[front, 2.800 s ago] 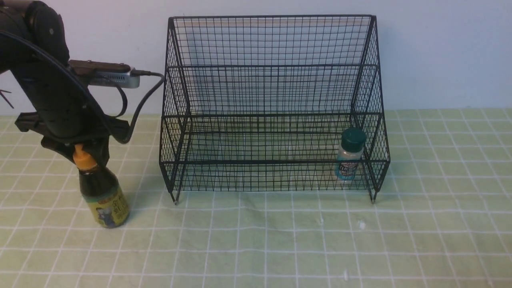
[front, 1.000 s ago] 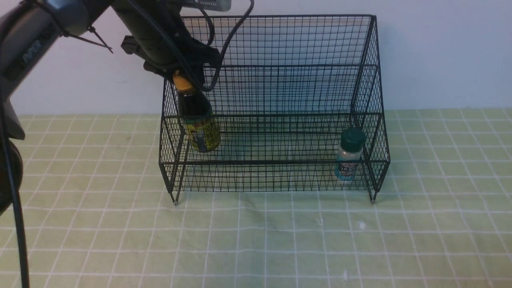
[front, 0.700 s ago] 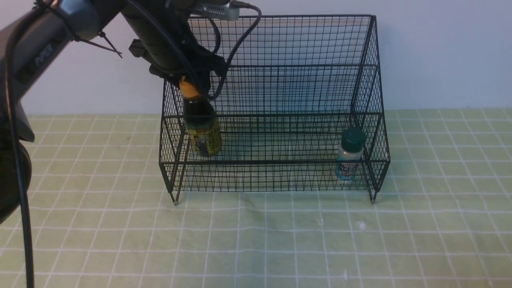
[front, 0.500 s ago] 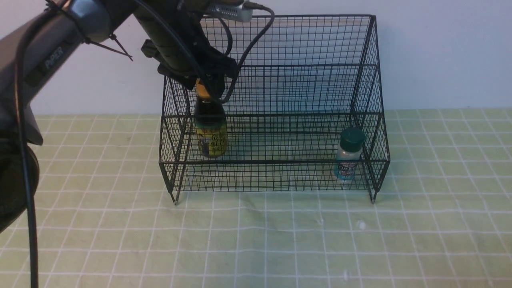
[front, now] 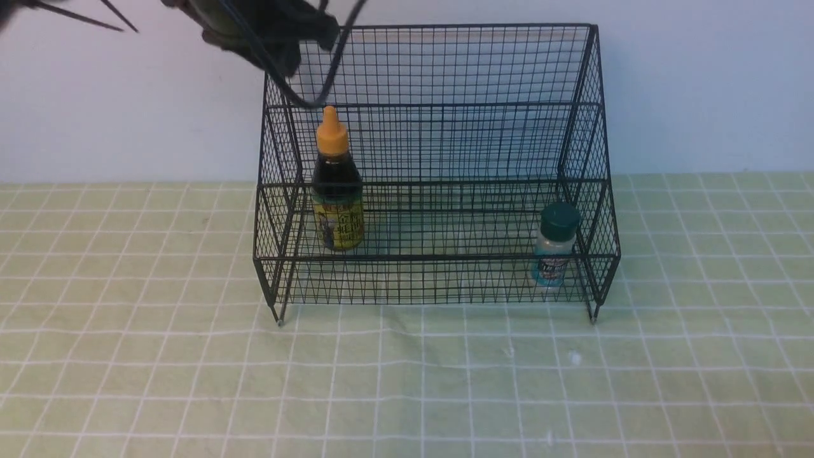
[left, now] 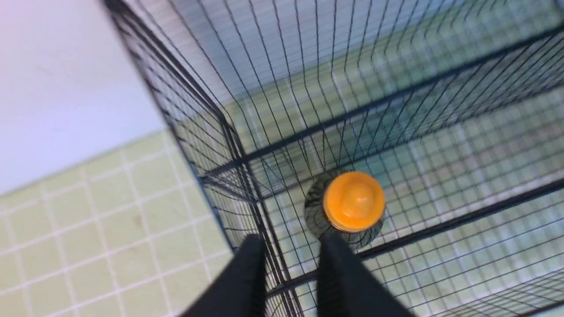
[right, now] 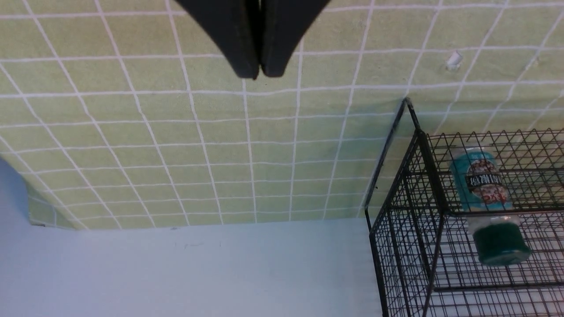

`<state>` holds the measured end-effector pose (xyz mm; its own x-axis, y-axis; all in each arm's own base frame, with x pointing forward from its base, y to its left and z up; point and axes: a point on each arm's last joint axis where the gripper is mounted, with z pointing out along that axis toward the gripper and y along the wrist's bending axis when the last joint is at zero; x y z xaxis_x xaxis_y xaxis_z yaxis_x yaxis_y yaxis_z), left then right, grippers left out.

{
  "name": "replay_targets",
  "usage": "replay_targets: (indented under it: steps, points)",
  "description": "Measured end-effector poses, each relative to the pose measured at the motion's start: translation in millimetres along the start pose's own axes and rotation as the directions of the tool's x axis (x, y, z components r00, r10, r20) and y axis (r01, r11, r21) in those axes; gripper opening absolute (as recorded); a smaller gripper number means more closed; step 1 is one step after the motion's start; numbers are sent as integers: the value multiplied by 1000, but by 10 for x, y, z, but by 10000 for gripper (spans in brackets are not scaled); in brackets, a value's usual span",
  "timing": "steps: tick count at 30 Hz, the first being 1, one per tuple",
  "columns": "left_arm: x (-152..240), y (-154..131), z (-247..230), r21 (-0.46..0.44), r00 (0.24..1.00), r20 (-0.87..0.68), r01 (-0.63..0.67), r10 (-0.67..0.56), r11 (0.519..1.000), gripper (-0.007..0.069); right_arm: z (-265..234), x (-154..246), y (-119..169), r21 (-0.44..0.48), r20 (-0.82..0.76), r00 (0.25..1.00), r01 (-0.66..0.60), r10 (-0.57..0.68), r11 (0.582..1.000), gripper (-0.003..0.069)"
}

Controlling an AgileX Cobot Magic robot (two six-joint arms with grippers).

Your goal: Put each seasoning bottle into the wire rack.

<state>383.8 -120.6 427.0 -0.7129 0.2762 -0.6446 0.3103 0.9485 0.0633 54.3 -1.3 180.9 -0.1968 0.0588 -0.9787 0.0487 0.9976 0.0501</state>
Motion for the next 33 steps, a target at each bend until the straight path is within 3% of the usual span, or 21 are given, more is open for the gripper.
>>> replay_targets:
  steps: [5,10,16,23,33]
  points:
    - [69,34,-735,-6,992,126,14,-14,1000,1,0,0,0,0,0,1000,0,0,1000,-13]
    - [567,42,-1362,1,988,145,56,-56,998,-6,0,0,0,0,0,1000,0,0,1000,-13]
    - [1385,16,-1532,1,995,75,69,-69,998,-6,0,0,0,0,0,1000,10,-10,1000,-13]
    - [2254,-13,-1777,14,957,278,81,-82,997,-6,0,0,0,0,0,1000,10,-10,1000,-13]
    - [2990,-36,-1992,22,933,348,86,-88,996,-6,0,0,0,0,0,1000,10,-10,1000,-13]
